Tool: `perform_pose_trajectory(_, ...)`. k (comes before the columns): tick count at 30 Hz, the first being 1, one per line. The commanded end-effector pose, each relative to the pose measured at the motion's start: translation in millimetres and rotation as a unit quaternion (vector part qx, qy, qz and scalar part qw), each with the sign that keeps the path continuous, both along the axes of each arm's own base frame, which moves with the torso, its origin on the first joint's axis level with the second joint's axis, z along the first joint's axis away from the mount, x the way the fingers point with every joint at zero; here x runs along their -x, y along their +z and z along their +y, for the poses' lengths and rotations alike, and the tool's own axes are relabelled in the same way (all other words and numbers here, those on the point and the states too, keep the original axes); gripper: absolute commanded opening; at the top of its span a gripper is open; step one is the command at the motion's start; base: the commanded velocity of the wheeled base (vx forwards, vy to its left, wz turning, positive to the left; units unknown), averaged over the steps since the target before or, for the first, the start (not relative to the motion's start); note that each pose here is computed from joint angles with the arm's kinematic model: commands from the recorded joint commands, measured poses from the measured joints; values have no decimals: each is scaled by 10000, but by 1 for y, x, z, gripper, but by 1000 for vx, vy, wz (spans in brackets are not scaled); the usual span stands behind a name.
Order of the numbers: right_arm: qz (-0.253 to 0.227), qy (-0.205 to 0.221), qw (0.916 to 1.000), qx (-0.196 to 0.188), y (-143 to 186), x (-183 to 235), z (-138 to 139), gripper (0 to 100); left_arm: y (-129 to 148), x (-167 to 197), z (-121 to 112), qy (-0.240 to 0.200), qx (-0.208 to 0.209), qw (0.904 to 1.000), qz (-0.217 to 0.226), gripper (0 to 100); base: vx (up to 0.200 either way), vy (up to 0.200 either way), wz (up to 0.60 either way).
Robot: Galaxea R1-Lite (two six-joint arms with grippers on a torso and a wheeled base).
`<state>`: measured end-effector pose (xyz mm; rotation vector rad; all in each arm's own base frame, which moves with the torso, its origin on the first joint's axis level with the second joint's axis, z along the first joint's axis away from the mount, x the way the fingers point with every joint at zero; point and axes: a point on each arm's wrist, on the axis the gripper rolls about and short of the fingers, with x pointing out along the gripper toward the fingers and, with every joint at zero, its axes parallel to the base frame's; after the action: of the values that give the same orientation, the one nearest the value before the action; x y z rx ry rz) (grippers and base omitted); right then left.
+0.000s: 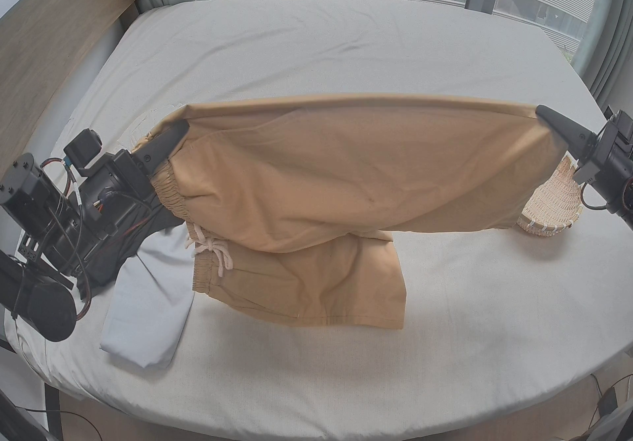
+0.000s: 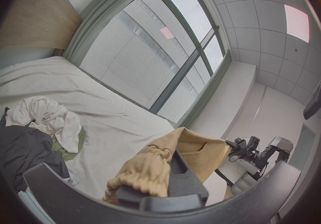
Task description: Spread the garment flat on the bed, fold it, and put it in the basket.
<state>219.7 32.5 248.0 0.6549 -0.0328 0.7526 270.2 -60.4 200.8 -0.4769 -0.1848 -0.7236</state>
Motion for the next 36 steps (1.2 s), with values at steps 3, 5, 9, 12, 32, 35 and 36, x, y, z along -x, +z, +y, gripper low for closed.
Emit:
perform_pose_trajectory(3, -33, 26, 10000, 10, 2, 1, 0, 0, -3, -2, 3, 61, -1, 10000, 49, 0, 0, 0, 0)
perform_pose_trajectory(5, -48, 57, 10000, 9, 2, 2, 1, 0, -4, -1, 2, 36, -17, 10000, 63, 0, 0, 0, 0)
perform_pose_trajectory(9, 59, 80, 9999, 17, -3, 3, 3, 0, -11, 3, -3, -54, -55, 9997, 224, 0, 0, 0, 0)
perform_pose_trajectory(12, 112, 88, 9999, 24, -7, 5, 3, 0, -14, 6, -5, -118, -61, 9995, 281, 0, 0, 0, 0)
perform_pose_trajectory(32, -375, 655, 9971, -29, 66, 44, 20, 0, -25, 5, -9, -180, -126, 9985, 492, 0, 0, 0, 0)
perform_pose_trajectory(35, -151, 585, 9981, 111, 52, 36, 20, 0, -26, 5, -9, -173, -131, 9984, 514, 0, 0, 0, 0)
perform_pose_trajectory(36, -151, 585, 9981, 111, 52, 36, 20, 0, -26, 5, -9, -173, -131, 9984, 514, 0, 0, 0, 0)
